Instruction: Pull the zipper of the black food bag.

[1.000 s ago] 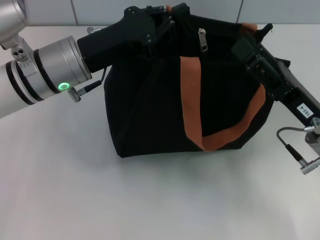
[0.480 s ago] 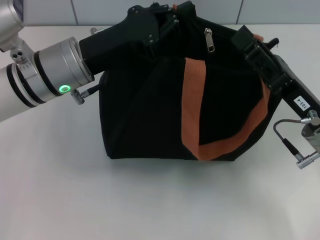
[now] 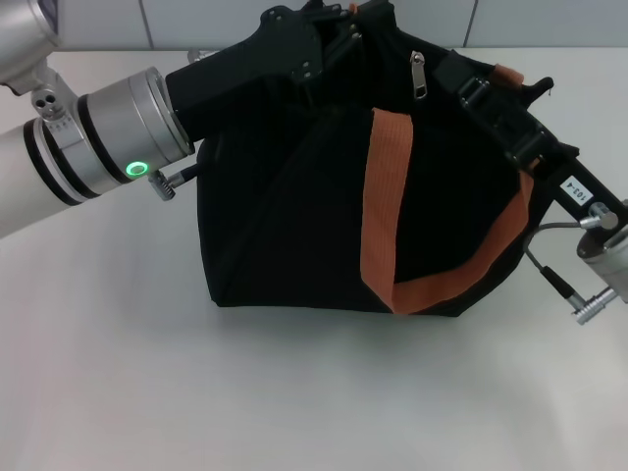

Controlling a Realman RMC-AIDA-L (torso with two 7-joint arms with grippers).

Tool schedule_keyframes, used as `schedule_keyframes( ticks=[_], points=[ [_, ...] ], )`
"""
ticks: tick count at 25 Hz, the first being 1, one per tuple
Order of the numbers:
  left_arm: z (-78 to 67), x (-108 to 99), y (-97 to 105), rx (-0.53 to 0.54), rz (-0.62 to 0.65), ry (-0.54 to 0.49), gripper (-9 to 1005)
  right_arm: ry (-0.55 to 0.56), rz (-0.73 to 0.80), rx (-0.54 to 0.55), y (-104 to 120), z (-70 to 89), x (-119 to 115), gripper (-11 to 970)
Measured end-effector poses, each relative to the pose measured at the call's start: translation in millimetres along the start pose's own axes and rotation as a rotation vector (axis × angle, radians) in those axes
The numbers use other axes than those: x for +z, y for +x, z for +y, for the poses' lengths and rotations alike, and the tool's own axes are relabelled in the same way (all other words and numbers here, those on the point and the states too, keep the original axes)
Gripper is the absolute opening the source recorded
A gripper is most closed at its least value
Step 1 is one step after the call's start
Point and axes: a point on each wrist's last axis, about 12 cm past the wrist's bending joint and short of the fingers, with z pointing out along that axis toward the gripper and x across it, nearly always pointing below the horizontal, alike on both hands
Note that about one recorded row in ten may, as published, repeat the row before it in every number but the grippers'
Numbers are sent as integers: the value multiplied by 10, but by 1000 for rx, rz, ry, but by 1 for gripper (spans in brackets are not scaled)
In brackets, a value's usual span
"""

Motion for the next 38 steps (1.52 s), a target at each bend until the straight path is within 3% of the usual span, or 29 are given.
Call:
schedule_keyframes(
  ticks=[4,31,38],
  points=[
    [4,7,0,6,0,-2,48,-50,64,5,29,21,95,453],
    [-12,7,26,-6,-2,-2,57,-1,73,70,38,-36,108,450],
    [-16,6,29,-7,-2,0,59,44,83,93,56,-83,95,287]
  ],
)
